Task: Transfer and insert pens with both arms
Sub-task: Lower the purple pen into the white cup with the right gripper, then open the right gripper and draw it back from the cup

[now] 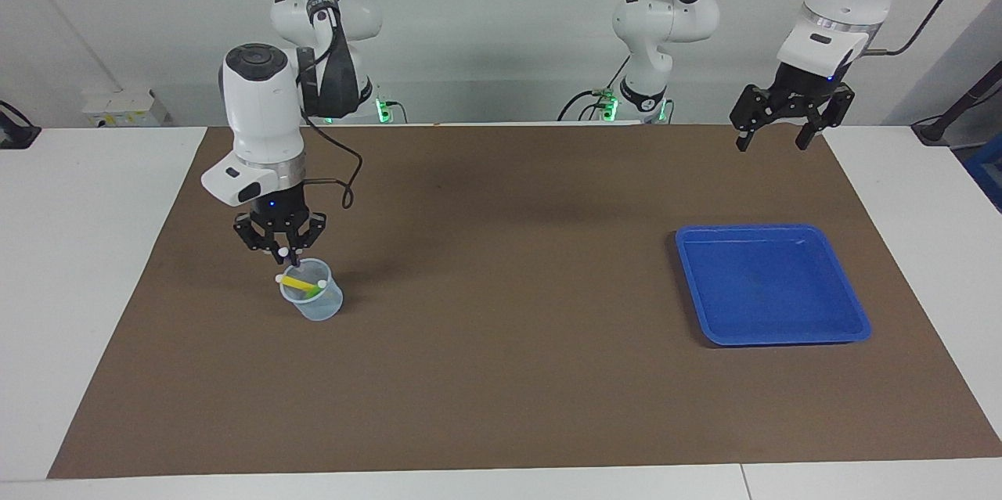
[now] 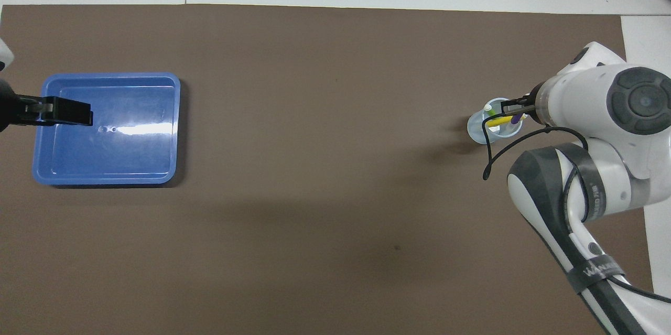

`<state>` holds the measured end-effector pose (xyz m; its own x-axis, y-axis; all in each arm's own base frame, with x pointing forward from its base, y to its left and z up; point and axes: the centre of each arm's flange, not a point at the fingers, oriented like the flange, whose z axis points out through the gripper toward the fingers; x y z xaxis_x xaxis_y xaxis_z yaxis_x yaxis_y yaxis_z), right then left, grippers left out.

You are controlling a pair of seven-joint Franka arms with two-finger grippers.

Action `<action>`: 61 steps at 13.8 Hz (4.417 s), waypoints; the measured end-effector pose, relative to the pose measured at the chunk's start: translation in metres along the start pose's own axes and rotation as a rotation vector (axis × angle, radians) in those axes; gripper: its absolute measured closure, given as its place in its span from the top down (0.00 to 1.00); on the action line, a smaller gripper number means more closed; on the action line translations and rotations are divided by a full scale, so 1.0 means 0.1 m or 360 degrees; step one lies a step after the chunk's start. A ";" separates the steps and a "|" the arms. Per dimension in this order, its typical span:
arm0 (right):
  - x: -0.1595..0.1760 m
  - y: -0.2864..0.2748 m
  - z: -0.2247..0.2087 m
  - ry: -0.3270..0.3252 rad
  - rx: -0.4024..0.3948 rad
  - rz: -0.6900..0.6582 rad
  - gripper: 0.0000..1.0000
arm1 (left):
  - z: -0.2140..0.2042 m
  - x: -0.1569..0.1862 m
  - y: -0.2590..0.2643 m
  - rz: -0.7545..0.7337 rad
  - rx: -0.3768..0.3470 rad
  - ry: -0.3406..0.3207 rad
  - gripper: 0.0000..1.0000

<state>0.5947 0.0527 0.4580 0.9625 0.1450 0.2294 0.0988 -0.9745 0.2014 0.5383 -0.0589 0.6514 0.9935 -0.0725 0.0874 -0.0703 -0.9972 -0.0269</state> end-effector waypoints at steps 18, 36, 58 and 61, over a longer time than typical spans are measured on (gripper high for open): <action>-0.03 -0.02 0.01 -0.0007 0.0002 -0.0007 0.60 | 0.13 0.06 -0.05 -0.0015 0.0004 -0.0063 1.00; -0.06 0.02 -0.17 -0.0047 0.0071 0.0096 0.74 | 0.13 0.06 -0.05 -0.0015 0.0004 -0.0063 1.00; -0.18 0.23 -1.44 -0.0356 0.0250 0.0264 1.00 | 0.13 0.06 -0.05 -0.0015 0.0004 -0.0063 1.00; -0.20 0.27 -1.56 -0.0323 0.0249 0.0273 1.00 | 0.13 0.06 -0.05 -0.0015 0.0004 -0.0063 1.00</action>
<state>0.5387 0.0504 0.6073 0.9977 -0.0458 0.0493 -0.0470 -0.9986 0.0233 0.5462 -0.0540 0.6390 0.9969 -0.0623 0.0482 -0.0609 -0.9977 -0.0288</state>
